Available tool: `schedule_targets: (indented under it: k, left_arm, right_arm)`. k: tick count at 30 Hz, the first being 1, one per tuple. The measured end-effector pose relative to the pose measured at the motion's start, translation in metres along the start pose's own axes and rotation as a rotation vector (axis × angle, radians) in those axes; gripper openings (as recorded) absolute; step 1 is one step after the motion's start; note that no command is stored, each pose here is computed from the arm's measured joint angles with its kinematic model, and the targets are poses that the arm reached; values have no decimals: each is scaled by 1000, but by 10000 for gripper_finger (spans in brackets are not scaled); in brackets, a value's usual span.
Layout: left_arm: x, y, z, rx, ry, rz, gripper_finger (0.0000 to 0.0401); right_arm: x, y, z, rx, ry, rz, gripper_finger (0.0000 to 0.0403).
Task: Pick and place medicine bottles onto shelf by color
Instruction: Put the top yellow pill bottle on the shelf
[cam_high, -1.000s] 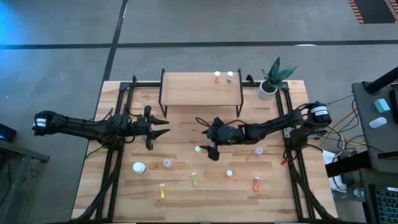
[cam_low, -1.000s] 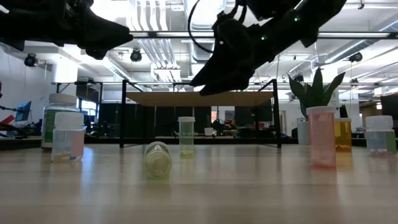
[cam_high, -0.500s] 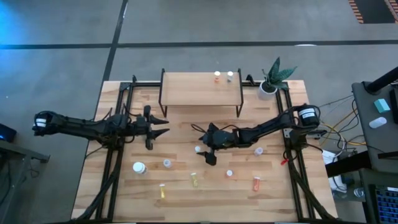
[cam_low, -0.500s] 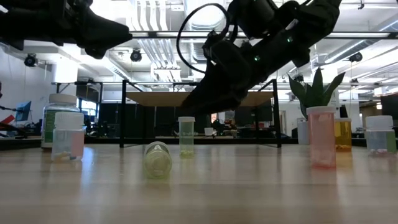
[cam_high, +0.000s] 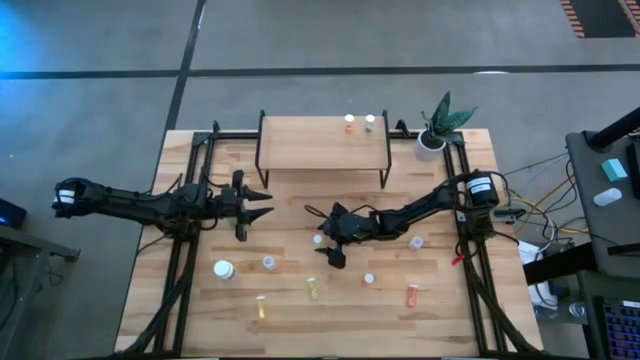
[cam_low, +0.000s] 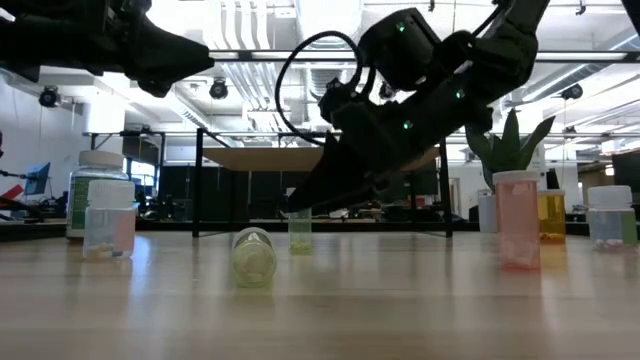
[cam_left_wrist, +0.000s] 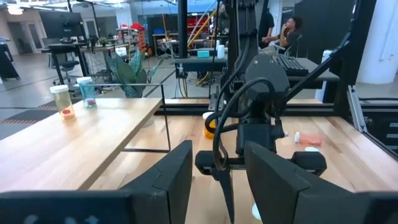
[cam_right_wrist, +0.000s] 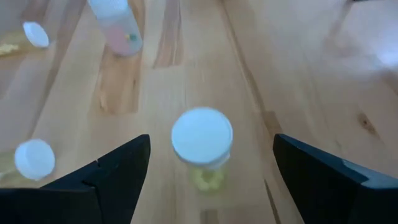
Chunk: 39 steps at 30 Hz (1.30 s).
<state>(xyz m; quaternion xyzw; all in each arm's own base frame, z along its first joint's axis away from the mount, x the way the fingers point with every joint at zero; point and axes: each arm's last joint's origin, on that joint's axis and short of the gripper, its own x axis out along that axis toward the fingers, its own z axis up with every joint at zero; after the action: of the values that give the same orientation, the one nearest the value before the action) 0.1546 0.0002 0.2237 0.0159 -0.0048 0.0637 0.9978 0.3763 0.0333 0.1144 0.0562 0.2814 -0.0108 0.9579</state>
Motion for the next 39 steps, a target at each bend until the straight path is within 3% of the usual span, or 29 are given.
schedule_targets:
  k: [14,26,39]
  left_arm:
    - [-1,0,1,-1,-6,0,131]
    - [-1,0,1,-1,-5,-1,131]
    - [-1,0,1,-1,-5,5,131]
  right_arm:
    - [3,0,-3,-5,7,18,322]
    - [3,-1,-3,-4,6,16,212]
    - [3,-3,-3,-3,14,9,141]
